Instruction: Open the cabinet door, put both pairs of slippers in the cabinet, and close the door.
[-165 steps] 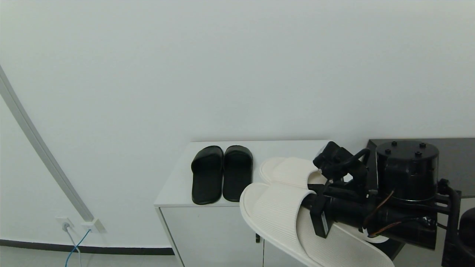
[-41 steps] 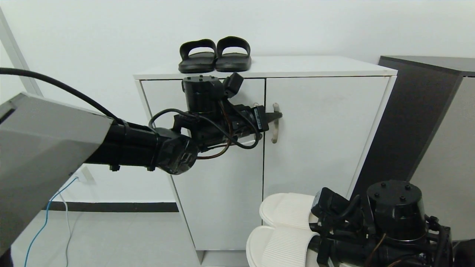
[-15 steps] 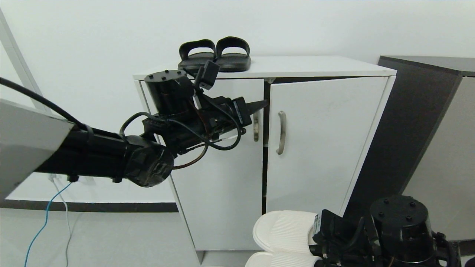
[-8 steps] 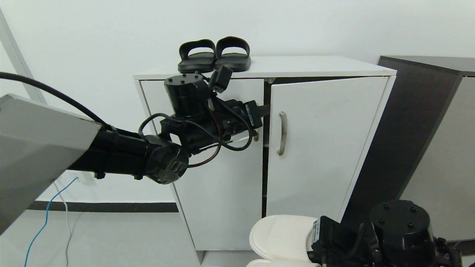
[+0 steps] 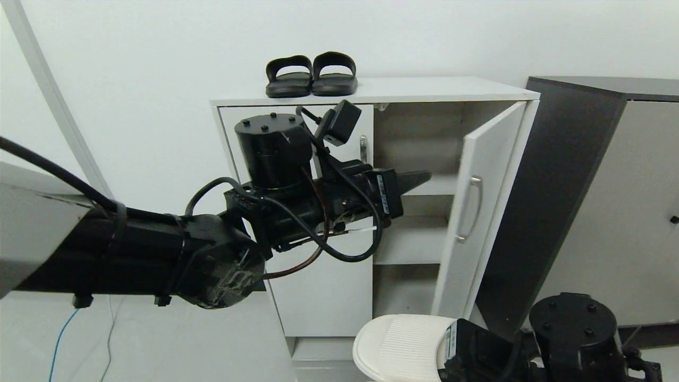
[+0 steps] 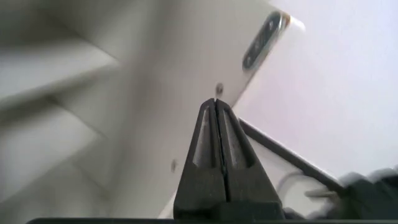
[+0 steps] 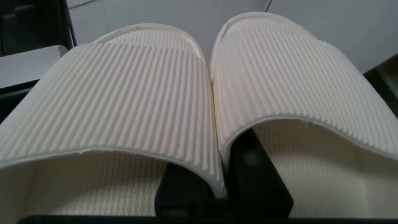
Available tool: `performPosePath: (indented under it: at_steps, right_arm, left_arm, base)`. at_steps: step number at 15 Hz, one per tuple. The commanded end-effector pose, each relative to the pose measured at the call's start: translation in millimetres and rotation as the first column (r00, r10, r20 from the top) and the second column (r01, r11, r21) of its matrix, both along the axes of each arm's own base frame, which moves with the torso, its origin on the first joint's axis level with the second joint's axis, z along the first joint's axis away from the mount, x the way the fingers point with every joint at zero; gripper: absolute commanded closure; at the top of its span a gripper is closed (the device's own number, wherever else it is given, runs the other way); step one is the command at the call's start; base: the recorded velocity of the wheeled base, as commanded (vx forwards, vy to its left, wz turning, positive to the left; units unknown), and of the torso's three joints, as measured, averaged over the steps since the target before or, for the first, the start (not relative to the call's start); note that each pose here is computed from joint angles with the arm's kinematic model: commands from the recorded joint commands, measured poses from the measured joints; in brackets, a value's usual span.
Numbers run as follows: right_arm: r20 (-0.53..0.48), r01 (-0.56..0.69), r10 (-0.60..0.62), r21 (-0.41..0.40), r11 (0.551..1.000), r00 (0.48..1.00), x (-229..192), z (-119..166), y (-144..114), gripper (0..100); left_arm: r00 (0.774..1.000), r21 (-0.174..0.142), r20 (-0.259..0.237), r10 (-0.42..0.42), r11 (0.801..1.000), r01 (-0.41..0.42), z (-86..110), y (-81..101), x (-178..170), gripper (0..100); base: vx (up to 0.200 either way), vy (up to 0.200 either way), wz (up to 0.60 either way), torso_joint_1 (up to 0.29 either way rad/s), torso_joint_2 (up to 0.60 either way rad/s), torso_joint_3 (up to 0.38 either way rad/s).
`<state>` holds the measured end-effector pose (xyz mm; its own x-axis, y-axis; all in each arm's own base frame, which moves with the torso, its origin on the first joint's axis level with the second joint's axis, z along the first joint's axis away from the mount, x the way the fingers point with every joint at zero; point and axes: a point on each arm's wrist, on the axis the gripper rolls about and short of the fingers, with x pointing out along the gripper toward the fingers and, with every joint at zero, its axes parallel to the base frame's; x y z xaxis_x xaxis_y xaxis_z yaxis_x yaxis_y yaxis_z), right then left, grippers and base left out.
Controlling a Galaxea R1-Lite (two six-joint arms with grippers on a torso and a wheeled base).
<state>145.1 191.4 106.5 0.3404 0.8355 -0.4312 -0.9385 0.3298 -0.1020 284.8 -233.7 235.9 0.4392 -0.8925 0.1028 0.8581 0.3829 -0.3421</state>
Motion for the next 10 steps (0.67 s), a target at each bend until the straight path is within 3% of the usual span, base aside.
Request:
performPosePath:
  at_steps: [1, 5, 7, 10]
  right_arm:
    - [0.002, -0.001, 0.001, 0.001, 1.000, 1.000, 0, 0, 0, 100]
    - [0.006, 0.067, -0.067, 0.009, 0.998, 0.998, 16, 1, -6, 100]
    - [0.010, 0.093, -0.093, 0.010, 0.996, 0.996, 22, 2, -8, 100]
    - [0.028, 0.122, -0.123, 0.035, 0.992, 0.992, 30, 5, -12, 100]
  left_arm:
    - [1.000, -0.002, 0.003, -0.003, 1.000, 0.003, 2.6, 1.6, -5, 100]
    - [0.997, -0.007, 0.029, 0.074, 0.997, -0.074, 3.0, 32.5, -22, 100]
    - [0.993, 0.006, 0.046, 0.104, 0.995, -0.104, 7.1, 68.4, -63, 100]
    - [0.977, -0.008, 0.045, 0.210, 0.978, -0.210, -1.4, 120.7, -133, 100]
  base:
    - [0.000, 0.000, 0.00, 0.000, 0.00, 0.000]
    - [0.000, 0.000, 0.00, 0.000, 0.00, 0.000]
    - [0.000, 0.000, 0.00, 0.000, 0.00, 0.000]
    - [0.000, 0.000, 0.00, 0.000, 0.00, 0.000]
